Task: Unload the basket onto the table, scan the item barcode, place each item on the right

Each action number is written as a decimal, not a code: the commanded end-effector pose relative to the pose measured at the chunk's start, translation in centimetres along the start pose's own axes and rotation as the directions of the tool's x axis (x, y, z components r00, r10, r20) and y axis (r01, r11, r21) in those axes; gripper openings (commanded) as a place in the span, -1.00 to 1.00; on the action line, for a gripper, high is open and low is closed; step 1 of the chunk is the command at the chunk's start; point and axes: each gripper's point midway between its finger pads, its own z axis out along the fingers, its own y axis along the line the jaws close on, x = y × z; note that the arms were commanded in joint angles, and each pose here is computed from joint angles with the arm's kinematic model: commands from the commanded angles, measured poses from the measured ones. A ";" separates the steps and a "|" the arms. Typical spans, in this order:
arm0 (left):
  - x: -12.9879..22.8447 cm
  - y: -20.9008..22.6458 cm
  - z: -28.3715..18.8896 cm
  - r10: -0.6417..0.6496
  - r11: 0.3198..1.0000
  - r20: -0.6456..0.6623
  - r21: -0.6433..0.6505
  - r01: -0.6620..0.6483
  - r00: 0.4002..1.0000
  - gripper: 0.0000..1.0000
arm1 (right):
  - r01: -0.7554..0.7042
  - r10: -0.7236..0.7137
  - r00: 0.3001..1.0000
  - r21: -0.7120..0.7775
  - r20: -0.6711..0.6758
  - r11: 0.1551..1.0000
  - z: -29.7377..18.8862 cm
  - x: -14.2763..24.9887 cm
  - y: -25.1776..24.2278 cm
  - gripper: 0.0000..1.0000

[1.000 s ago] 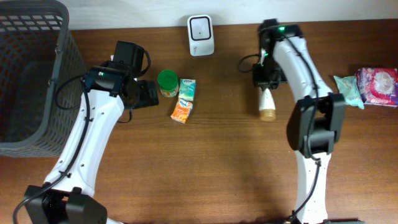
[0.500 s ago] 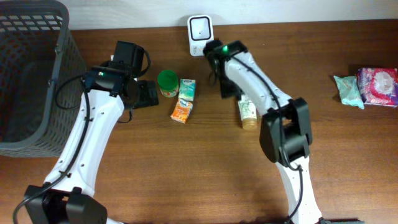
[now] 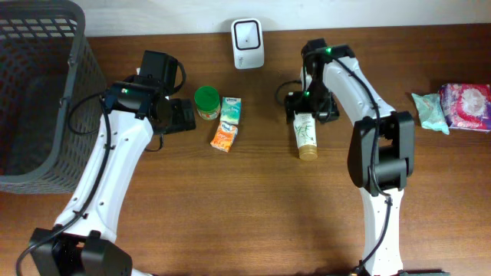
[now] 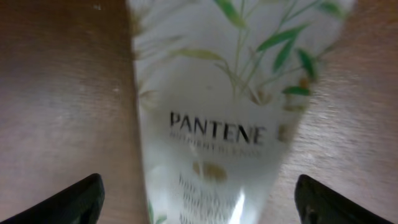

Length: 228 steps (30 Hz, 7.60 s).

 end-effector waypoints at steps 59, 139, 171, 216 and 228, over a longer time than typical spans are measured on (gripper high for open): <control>-0.1 0.1 -0.2 -0.009 1.000 0.010 -0.006 0.009 1.000 0.98 | 0.250 -0.050 0.558 -0.111 0.828 0.962 -13.7 -18.1 14.7 -0.92; -0.1 0.1 -0.2 -0.009 1.000 0.010 -0.007 0.009 1.000 0.98 | -0.120 0.135 0.990 -0.237 0.048 0.964 2.4 2.3 20.3 0.21; -0.1 0.1 -0.2 -0.009 1.000 0.010 -0.007 0.009 1.000 0.98 | -0.130 0.112 0.990 0.276 0.083 0.952 -2.8 5.6 12.4 0.15; -0.1 0.1 -0.2 -0.009 1.000 0.010 -0.007 0.009 1.000 0.98 | -0.052 -0.013 0.992 -0.498 -0.126 0.866 -0.9 1.5 2.8 -0.29; -0.1 0.1 -0.2 -0.009 1.000 0.010 -0.007 0.009 1.000 0.98 | 0.210 -0.246 0.959 -0.227 -0.144 0.951 -2.5 3.4 5.1 0.14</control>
